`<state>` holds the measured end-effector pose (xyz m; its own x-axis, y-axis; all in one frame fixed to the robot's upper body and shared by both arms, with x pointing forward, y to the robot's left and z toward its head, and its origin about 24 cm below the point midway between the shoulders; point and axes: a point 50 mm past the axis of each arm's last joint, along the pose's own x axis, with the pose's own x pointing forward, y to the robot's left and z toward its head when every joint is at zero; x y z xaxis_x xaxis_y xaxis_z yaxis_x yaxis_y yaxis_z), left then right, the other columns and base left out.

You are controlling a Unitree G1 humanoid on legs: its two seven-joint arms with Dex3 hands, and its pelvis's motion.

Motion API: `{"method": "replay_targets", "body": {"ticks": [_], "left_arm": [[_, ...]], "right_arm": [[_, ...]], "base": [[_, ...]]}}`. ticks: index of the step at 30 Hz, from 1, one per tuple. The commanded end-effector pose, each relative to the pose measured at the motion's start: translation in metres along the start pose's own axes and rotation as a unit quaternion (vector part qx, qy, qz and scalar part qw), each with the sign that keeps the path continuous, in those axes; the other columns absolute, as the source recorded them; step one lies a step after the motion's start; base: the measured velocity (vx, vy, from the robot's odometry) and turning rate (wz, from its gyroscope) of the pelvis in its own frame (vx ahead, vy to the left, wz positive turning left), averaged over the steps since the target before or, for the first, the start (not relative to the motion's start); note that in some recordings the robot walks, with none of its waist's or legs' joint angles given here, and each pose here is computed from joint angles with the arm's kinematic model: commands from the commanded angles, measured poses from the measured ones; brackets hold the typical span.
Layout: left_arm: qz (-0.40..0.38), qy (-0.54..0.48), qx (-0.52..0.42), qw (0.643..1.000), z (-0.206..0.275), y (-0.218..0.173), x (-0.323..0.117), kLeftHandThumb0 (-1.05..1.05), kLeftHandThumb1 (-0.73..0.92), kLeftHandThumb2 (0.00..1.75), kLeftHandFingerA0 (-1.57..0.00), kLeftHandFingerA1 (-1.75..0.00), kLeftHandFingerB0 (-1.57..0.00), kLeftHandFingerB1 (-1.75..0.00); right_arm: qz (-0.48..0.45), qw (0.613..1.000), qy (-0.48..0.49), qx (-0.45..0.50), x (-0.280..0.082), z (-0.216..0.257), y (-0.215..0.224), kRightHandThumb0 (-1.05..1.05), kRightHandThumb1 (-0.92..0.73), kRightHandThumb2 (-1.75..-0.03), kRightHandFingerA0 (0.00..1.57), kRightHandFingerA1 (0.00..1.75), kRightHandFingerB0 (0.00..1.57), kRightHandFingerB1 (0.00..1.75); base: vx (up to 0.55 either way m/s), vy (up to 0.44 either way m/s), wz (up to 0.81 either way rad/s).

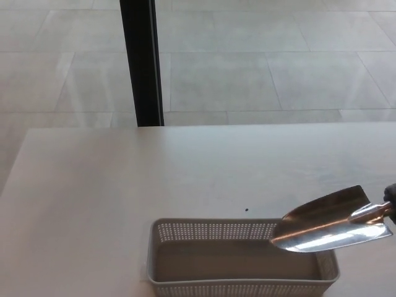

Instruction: A garden tool is kept on the righthand side and a container is kept on the lefthand side on a desk infront of the robot. the robot uses its right hand to pick up the garden tool and makes a scooping motion inside the container

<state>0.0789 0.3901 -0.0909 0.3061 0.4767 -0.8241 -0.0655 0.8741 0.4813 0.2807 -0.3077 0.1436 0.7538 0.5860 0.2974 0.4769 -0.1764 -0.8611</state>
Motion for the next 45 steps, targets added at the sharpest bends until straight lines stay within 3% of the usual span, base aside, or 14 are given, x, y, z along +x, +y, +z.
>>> {"method": "replay_targets", "body": {"ticks": [1,14,19,22,23,24,27,28,36,37,38,42,43,45], "left_arm": [[0.021,0.007,0.017,1.000,-0.001,0.015,-0.002,-0.51,0.69,0.61,-0.66,-0.65,-0.56,-0.51],[0.010,0.000,-0.001,1.000,-0.001,0.017,-0.003,-0.50,0.70,0.61,-0.60,-0.68,-0.53,-0.53],[0.013,0.004,-0.005,1.000,-0.001,0.015,-0.002,-0.50,0.68,0.60,-0.58,-0.63,-0.53,-0.50],[0.009,0.006,-0.007,1.000,-0.001,0.016,-0.003,-0.53,0.67,0.60,-0.55,-0.61,-0.51,-0.49],[0.009,0.004,-0.006,1.000,0.000,0.017,-0.003,-0.52,0.68,0.60,-0.59,-0.63,-0.52,-0.49],[0.007,0.002,-0.005,1.000,0.000,0.016,-0.003,-0.52,0.68,0.60,-0.59,-0.66,-0.52,-0.50],[0.005,-0.002,0.013,1.000,0.000,0.015,-0.003,-0.52,0.69,0.61,-0.59,-0.66,-0.54,-0.52],[0.005,-0.001,0.005,1.000,-0.001,0.015,-0.003,-0.51,0.68,0.60,-0.58,-0.64,-0.53,-0.51],[0.005,-0.003,0.001,1.000,-0.001,0.016,-0.003,-0.52,0.69,0.60,-0.59,-0.65,-0.53,-0.51],[0.007,-0.003,0.001,1.000,-0.001,0.016,-0.003,-0.52,0.69,0.61,-0.59,-0.66,-0.53,-0.52],[0.008,-0.001,0.003,1.000,-0.001,0.016,-0.003,-0.52,0.70,0.61,-0.58,-0.65,-0.52,-0.51],[0.005,0.000,-0.003,1.000,0.001,0.015,-0.003,-0.52,0.68,0.61,-0.58,-0.63,-0.52,-0.50],[0.006,0.002,0.000,1.000,0.001,0.016,-0.003,-0.52,0.68,0.61,-0.57,-0.62,-0.52,-0.50],[0.006,0.003,-0.005,1.000,0.000,0.015,-0.003,-0.52,0.67,0.60,-0.58,-0.62,-0.53,-0.50]], "right_arm": [[-0.040,0.996,-0.063,-0.056,0.001,-0.010,-0.020,-0.24,-0.51,-0.87,0.90,1.68,0.76,1.44],[0.045,0.993,-0.056,-0.092,0.016,-0.006,-0.033,-0.28,-0.58,-0.61,0.85,1.67,0.88,1.11],[0.114,0.985,-0.033,-0.122,0.025,-0.003,-0.037,-0.39,-0.62,-0.58,0.92,1.57,0.97,0.63],[0.126,0.984,-0.019,-0.127,0.029,-0.002,-0.037,-0.37,-0.59,-0.57,0.94,1.60,0.98,0.71],[0.141,0.981,-0.008,-0.130,0.030,-0.002,-0.036,-0.37,-0.65,-0.61,0.87,1.75,0.79,1.23],[0.172,0.976,0.013,-0.132,0.030,-0.002,-0.034,-0.46,-0.48,-0.90,1.17,1.38,0.84,1.17],[0.204,0.971,0.037,-0.121,0.029,-0.002,-0.033,-0.42,-0.45,-0.90,1.17,1.36,0.92,1.21],[0.218,0.967,0.047,-0.127,0.028,-0.003,-0.031,-0.35,-0.67,-0.66,0.86,1.75,0.76,1.45],[0.273,0.947,0.081,-0.152,0.025,-0.005,-0.027,-0.36,-0.67,-0.73,0.88,1.75,0.76,1.38],[0.274,0.946,0.082,-0.154,0.026,-0.004,-0.028,-0.46,-0.53,-0.99,1.15,1.34,0.88,1.16],[0.272,0.946,0.082,-0.156,0.026,-0.003,-0.029,-0.37,-0.66,-0.77,0.90,1.75,0.75,1.47],[0.292,0.939,0.100,-0.151,0.029,0.001,-0.035,-0.40,-0.75,-0.71,0.89,1.75,0.78,1.25],[0.306,0.934,0.109,-0.149,0.030,0.003,-0.036,-0.44,-0.60,-1.05,1.16,1.33,0.82,1.04],[0.313,0.932,0.113,-0.143,0.030,0.008,-0.037,-0.43,-0.59,-1.05,1.16,1.32,0.82,1.00]], "base": [[0.00,0.000,0.00],[0.00,0.000,0.00],[0.00,0.000,0.00],[0.00,0.000,0.00],[0.00,0.000,0.00],[0.00,0.000,0.00],[0.00,0.000,0.00],[0.00,0.000,0.00],[0.00,0.000,0.00],[0.00,0.000,0.00],[0.00,0.000,0.00],[0.00,0.000,0.00],[0.00,0.000,0.00],[0.00,0.000,0.00]]}}
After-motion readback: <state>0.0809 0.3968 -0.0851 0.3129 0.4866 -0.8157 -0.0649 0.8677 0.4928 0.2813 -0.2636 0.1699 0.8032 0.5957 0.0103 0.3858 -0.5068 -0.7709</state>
